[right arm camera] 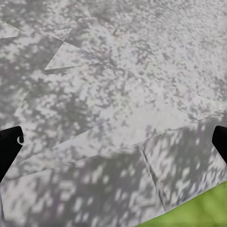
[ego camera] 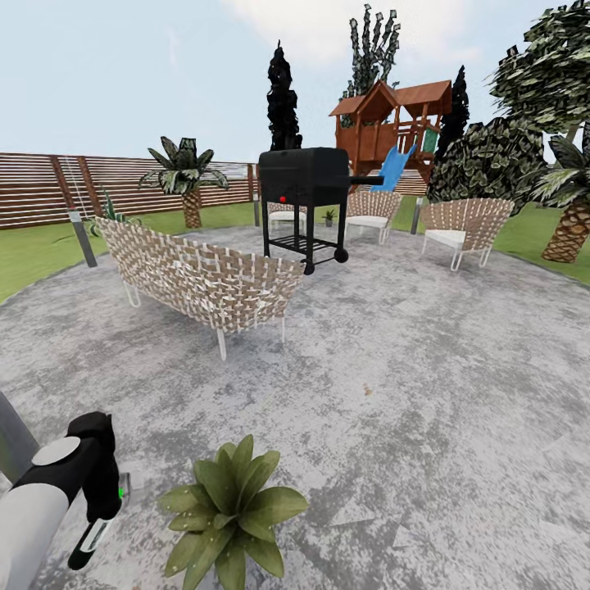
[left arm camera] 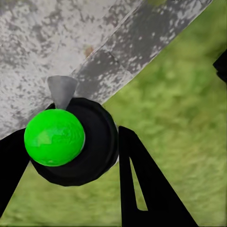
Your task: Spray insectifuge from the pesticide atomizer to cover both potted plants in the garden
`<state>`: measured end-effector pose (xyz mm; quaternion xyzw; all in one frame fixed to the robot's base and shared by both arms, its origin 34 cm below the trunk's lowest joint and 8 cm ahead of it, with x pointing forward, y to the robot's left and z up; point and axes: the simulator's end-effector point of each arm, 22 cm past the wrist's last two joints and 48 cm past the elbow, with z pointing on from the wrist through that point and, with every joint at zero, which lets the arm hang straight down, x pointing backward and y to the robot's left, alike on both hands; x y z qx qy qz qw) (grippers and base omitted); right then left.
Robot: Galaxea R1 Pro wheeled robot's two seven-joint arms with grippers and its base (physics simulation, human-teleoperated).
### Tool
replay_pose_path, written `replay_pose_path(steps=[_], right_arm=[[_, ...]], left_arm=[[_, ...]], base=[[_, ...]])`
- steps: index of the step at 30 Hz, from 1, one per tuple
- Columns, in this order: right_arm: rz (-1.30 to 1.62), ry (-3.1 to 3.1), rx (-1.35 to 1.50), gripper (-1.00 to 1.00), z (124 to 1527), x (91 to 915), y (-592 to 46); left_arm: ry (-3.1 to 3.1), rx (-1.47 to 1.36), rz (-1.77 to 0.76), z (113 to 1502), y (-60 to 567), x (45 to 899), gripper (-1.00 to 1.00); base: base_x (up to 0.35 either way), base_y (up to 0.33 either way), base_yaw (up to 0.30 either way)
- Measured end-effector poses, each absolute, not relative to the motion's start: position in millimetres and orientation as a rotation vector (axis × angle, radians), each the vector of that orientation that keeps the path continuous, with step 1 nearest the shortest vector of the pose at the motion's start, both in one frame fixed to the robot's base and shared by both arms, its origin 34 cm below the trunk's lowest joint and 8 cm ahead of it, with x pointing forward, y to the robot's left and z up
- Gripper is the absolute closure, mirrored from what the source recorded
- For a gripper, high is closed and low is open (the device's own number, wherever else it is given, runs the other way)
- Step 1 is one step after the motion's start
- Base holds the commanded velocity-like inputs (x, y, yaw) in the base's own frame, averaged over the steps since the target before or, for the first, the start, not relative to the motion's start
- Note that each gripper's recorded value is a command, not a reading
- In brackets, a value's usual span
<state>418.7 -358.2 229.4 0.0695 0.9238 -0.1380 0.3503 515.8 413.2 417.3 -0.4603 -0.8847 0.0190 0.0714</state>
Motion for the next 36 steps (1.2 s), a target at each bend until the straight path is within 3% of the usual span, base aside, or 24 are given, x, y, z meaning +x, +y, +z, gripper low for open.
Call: replay_pose_path(steps=[19, 27, 36], right_arm=[[-0.357, 2.393, 0.179, -1.0, 229, 419, -358], [-0.357, 2.393, 0.175, -1.0, 230, 419, -359], [-0.356, 2.391, 0.172, -1.0, 230, 420, -358]], left_arm=[[-2.82, -1.251, 0.068, 367, 415, 510, 1.0], [-2.905, -1.232, 0.134, 363, 393, 522, 1.0], [-2.895, -1.234, 0.14, 361, 388, 520, 1.0]], base=[[0.0, 0.0, 0.253], [-0.002, -0.201, 0.035], [-0.193, -0.227, 0.0]])
